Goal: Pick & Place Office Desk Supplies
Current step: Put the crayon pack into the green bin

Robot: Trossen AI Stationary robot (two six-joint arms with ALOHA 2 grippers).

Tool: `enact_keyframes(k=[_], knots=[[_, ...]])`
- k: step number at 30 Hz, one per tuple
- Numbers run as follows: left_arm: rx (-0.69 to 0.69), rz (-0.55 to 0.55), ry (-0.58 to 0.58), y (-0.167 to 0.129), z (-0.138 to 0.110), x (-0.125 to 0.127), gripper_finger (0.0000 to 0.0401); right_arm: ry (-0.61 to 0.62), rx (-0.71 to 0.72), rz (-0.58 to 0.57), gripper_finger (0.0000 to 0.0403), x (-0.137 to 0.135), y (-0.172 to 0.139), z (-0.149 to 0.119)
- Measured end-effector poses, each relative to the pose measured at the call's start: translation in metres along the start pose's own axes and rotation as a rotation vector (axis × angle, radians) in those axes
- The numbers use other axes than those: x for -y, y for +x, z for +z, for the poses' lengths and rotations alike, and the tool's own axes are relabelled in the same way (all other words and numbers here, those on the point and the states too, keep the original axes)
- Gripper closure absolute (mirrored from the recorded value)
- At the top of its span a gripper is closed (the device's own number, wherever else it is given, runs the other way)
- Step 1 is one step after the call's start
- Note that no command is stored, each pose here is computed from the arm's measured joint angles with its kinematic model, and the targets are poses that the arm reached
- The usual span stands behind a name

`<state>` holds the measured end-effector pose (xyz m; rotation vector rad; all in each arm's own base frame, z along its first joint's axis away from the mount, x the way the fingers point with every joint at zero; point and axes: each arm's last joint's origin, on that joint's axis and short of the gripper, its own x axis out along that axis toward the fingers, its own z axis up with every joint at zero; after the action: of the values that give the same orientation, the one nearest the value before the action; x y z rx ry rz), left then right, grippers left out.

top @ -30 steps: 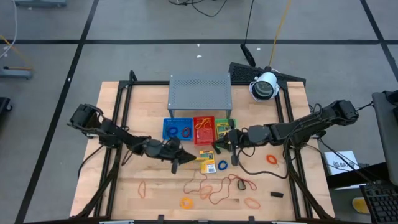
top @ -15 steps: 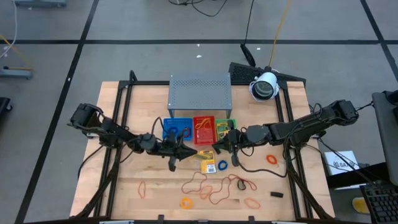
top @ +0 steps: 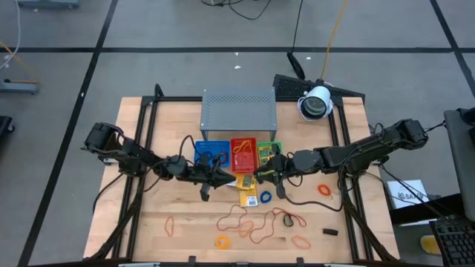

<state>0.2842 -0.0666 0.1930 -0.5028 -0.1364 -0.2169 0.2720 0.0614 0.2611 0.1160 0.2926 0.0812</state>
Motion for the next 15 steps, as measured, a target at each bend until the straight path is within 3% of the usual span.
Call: enact_keyframes(k=[6,15], knots=[[-0.023,-0.011,0.038,0.0,-0.003,0.003,0.0379,-0.033,0.025,0.004,0.0281,0.0,0.0,0.002],[-0.049,-0.083,0.027,-0.001,-0.006,0.011,0.035,-0.055,0.028,0.004,0.0291,0.0,0.0,0.003]])
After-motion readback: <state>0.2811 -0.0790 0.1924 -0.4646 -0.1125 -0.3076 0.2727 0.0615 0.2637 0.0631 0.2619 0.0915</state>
